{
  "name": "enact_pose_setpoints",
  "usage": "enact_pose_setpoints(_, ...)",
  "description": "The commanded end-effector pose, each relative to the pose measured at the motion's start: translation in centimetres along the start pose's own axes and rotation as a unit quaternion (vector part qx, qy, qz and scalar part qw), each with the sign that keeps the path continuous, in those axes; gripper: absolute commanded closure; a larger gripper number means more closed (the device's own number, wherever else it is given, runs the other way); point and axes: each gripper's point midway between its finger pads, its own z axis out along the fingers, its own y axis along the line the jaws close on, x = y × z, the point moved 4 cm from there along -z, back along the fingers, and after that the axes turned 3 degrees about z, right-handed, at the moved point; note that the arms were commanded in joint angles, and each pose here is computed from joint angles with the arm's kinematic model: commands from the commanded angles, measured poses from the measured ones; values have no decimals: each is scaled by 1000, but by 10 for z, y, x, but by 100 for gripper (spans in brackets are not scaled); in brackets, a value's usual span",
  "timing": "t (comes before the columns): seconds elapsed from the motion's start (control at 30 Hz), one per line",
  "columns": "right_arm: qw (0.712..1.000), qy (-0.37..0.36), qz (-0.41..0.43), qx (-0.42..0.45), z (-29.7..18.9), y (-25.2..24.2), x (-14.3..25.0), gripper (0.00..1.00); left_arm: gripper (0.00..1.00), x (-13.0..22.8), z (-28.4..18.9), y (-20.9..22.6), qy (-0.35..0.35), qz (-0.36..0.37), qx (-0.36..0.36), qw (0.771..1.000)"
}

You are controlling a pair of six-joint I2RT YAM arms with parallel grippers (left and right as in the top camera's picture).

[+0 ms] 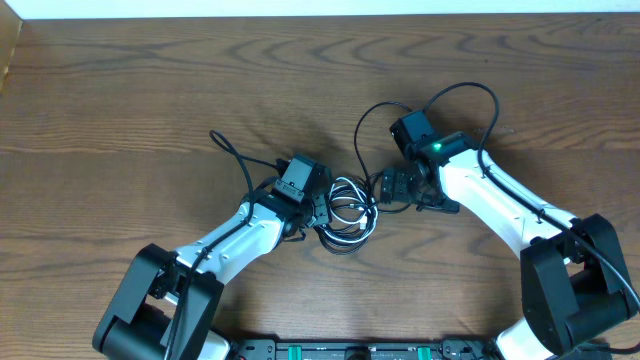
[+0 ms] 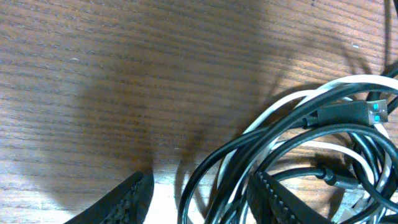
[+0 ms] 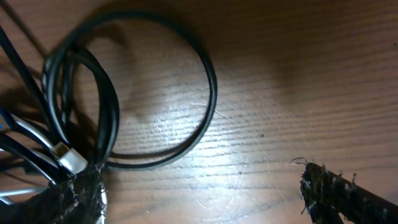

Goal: Untangle cables

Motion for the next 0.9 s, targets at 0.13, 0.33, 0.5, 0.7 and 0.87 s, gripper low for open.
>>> enact_pose_setpoints(0.13,1000,-15,4,-12,5,9,3,1,46,7,6,7,13,-4,-14,1000)
enact_pose_setpoints(0.33,999,-40,5,-25,9,14,-5,1,46,7,6,7,13,-4,-14,1000)
enact_pose_setpoints(0.5,998,-60,6,-27,11,15,-11,1,46,7,6,7,13,-4,-14,1000)
enact_pose_setpoints(0.7,998,-60,9,-17,19,9,-7,1,46,7,6,7,13,-4,-14,1000)
enact_pose_setpoints(0.87,997,-74,12,-18,30,5,-7,1,46,7,6,7,13,-4,-14,1000)
